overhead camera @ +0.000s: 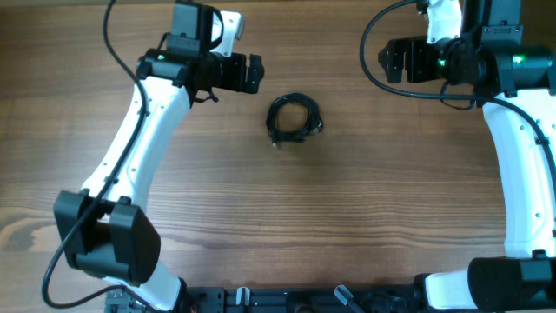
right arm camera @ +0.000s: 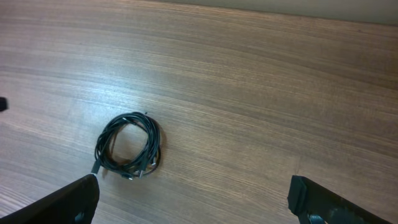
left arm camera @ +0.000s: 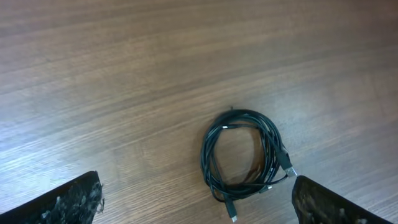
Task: Untangle cables
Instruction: 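Lower the left gripper onto the black cable coil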
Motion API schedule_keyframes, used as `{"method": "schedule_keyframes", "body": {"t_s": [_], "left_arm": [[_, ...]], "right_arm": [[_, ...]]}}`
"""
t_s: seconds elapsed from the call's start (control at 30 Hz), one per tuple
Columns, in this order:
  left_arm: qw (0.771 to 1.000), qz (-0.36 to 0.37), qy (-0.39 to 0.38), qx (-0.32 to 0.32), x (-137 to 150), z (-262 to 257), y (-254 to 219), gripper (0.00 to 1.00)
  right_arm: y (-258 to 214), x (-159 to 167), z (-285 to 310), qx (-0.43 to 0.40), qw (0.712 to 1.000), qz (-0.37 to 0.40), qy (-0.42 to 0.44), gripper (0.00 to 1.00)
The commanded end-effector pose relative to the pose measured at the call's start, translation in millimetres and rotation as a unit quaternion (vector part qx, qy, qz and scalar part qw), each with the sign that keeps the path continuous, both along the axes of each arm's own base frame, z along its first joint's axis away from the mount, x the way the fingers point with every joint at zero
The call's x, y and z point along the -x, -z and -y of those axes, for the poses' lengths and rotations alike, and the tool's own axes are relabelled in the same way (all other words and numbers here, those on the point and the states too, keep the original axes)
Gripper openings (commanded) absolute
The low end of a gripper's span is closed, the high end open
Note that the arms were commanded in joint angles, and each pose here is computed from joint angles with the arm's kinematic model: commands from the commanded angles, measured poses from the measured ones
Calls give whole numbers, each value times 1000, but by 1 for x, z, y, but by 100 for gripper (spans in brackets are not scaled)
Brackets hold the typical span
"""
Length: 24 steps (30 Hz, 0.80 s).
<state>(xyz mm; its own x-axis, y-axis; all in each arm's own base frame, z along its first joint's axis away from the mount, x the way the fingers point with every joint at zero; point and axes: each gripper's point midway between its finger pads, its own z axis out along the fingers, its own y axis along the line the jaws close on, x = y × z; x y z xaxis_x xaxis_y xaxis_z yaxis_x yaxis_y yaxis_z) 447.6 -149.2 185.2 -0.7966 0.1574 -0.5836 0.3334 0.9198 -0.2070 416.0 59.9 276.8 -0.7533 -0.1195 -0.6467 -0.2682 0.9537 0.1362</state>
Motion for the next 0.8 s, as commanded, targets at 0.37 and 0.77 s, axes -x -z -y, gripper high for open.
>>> {"method": "schedule_keyframes", "body": {"t_s": [0.37,0.77], "left_arm": [[1000,-15,5,-6,0,3,10,100],[998,-20,51,8,8,14,10,92]], "right_arm": [[8,0,-7,-10,1000,-15,-17,99],[4,-1,-15,-3,998,6,-68,100]]}}
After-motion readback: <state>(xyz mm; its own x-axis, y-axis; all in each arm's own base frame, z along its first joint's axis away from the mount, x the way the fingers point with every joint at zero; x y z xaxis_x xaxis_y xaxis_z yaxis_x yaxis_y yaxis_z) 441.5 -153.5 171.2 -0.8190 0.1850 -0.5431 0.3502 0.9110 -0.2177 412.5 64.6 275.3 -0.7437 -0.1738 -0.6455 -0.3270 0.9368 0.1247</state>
